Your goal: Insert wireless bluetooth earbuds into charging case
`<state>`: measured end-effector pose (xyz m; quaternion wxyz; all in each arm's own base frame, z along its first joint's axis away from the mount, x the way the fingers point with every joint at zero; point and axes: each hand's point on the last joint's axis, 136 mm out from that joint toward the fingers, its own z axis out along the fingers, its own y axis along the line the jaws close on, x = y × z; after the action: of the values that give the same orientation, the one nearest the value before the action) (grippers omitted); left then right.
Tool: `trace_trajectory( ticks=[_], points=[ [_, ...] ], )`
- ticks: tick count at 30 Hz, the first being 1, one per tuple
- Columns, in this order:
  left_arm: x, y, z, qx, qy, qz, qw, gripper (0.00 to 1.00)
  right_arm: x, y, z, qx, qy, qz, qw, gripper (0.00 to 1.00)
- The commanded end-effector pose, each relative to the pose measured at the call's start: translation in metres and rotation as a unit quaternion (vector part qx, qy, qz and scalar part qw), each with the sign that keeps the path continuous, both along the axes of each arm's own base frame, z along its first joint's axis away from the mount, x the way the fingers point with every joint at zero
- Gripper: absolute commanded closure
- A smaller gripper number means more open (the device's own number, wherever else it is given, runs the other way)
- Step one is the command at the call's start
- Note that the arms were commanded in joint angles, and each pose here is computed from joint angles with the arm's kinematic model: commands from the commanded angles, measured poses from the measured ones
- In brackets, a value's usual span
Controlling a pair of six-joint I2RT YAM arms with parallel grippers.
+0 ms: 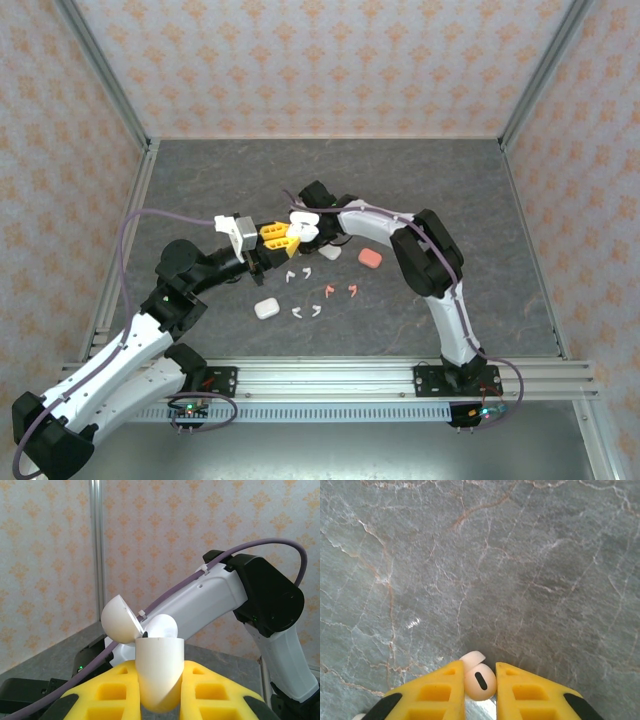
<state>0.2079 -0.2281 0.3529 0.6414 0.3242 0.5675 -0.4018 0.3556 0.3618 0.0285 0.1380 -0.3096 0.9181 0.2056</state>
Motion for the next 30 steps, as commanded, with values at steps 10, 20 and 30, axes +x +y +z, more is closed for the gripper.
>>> trace_trajectory(
  ticks=[10,20,30],
  points=[
    [-0.002,0.001,0.011,-0.015,-0.010,0.002,1.000,1.00,0.017,-0.054,0.082,0.005,-0.101,-0.069,0.993,0.84],
    [0.003,-0.003,0.006,-0.030,-0.001,0.001,1.000,1.00,0.000,-0.122,0.180,0.014,-0.239,-0.125,0.963,0.84],
    [0.011,-0.015,0.004,-0.039,0.008,-0.014,0.999,1.00,-0.059,-0.148,0.290,0.126,-0.380,-0.086,0.912,0.83]
  ],
)
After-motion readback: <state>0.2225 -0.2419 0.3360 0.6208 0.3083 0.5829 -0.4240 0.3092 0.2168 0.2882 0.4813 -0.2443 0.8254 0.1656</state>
